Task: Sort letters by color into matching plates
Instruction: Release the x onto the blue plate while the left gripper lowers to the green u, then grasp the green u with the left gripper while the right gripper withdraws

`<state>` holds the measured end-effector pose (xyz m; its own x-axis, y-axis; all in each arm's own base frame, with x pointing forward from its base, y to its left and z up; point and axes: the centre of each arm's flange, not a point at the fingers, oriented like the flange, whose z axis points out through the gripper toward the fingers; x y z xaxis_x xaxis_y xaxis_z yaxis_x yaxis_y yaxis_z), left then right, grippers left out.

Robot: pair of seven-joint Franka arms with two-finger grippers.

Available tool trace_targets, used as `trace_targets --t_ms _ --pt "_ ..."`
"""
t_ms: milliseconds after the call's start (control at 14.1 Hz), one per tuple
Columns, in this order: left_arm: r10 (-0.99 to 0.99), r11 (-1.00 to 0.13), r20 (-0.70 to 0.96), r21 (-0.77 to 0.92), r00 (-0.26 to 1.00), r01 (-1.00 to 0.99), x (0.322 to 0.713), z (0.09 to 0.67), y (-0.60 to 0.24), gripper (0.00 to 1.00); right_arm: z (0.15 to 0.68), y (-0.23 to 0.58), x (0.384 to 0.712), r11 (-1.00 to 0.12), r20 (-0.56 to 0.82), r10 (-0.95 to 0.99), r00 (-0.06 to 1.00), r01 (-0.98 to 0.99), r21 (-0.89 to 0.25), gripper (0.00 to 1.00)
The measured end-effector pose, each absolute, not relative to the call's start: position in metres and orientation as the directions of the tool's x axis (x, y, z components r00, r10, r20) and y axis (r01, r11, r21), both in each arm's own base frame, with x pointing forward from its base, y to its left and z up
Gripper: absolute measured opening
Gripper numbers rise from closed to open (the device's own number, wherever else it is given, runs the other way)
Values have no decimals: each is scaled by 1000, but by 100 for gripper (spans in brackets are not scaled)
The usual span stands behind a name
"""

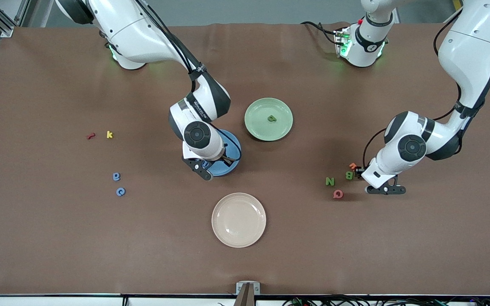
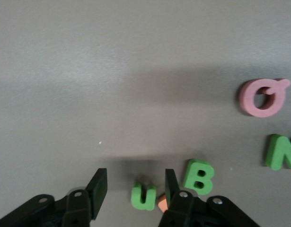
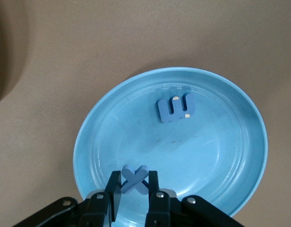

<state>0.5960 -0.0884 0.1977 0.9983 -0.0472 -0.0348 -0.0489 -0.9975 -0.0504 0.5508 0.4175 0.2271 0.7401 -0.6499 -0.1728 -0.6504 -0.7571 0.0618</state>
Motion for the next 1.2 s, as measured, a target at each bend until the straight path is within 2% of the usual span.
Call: trace_targets --t_ms 637,708,779,920,1204 --pt "-72 -996 -45 -48 996 -74 588 190 -91 53 211 416 555 -750 -160 -658 736 -661 40 28" --pt "-72 -996 -44 -49 996 -74 589 190 -90 52 210 415 556 -748 -159 -659 735 -662 40 33" --pt "-72 -996 -44 -50 996 -74 589 190 -89 52 210 414 557 -747 -158 -661 734 -664 41 33" --pt "-72 -996 -44 -51 996 -74 589 189 -88 52 210 413 558 -746 -156 -662 733 -665 40 48" --pt "-77 -996 -47 -48 996 -80 588 182 -87 51 210 412 559 -745 -155 -663 733 -666 40 87"
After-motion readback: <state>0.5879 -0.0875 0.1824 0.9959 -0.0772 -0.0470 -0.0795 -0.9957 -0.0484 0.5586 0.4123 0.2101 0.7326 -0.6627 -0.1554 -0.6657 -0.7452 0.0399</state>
